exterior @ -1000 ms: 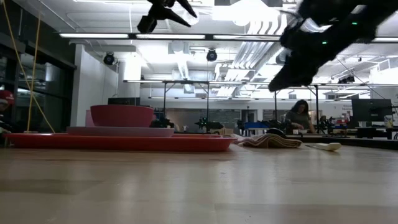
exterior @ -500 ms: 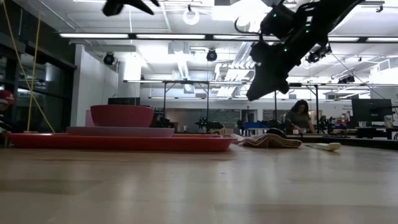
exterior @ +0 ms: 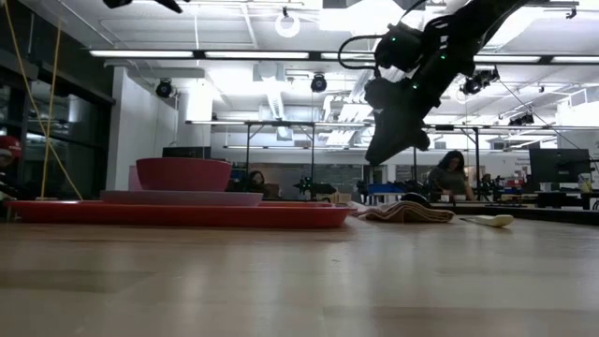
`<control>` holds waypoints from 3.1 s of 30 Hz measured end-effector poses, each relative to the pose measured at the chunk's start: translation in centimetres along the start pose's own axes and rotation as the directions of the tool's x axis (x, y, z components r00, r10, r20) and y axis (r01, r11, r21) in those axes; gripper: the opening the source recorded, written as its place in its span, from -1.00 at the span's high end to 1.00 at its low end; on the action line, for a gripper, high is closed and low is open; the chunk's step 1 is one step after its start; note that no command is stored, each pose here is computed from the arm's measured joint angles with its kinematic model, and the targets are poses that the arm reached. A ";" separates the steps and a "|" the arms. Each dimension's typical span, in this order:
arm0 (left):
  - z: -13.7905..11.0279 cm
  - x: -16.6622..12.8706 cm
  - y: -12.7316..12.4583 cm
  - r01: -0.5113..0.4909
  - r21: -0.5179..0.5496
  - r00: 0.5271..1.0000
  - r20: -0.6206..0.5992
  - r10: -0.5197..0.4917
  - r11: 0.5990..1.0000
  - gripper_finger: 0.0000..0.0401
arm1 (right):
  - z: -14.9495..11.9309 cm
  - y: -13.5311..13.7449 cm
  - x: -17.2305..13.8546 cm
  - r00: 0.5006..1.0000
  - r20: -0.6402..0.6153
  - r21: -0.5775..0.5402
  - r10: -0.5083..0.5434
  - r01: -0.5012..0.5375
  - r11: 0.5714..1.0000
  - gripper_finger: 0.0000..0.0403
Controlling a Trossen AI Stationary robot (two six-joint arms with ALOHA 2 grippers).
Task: Set up tray
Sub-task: Put the white table napkin on the red serving tray to the right of the purple plate
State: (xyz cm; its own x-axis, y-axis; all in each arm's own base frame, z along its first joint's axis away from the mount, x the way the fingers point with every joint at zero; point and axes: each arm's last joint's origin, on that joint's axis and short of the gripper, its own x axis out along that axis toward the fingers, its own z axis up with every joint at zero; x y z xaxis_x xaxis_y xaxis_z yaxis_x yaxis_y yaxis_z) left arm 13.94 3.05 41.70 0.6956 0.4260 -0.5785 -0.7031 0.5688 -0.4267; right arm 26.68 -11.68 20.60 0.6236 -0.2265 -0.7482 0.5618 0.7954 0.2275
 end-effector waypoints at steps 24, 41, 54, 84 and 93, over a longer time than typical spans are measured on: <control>-6.3 -1.5 7.2 0.027 -0.061 0.999 0.043 -0.024 0.998 0.31 | 1.9 -1.6 2.7 0.991 -0.082 0.128 -0.103 0.113 0.985 0.20; -7.5 -2.4 8.7 0.056 -0.080 0.996 0.069 -0.051 0.995 0.31 | 1.1 -3.7 2.2 0.943 -0.179 0.111 -0.282 0.304 0.946 0.12; -7.6 -2.3 8.8 0.047 -0.077 0.997 0.058 -0.043 0.996 0.31 | 1.0 -4.4 2.1 0.943 -0.213 0.138 -0.255 0.288 0.948 0.12; -7.4 -2.4 8.7 0.055 -0.128 0.995 0.090 -0.044 0.990 0.31 | -2.1 -5.6 8.0 0.882 -0.410 0.079 -0.231 0.286 0.955 0.13; -7.4 -2.3 8.7 0.055 -0.128 0.995 0.089 -0.044 0.990 0.31 | -2.1 -5.7 8.1 0.884 -0.408 0.100 -0.230 0.293 0.951 0.46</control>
State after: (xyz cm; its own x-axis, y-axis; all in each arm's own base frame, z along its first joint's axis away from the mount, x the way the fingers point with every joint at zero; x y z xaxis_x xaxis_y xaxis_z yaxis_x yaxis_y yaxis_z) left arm 5.12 1.79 34.23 0.7359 0.4614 -0.4955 -0.6770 0.4967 -0.5431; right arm 27.41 -16.85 11.92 0.2002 -0.1536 -0.9676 0.7715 0.6335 0.0590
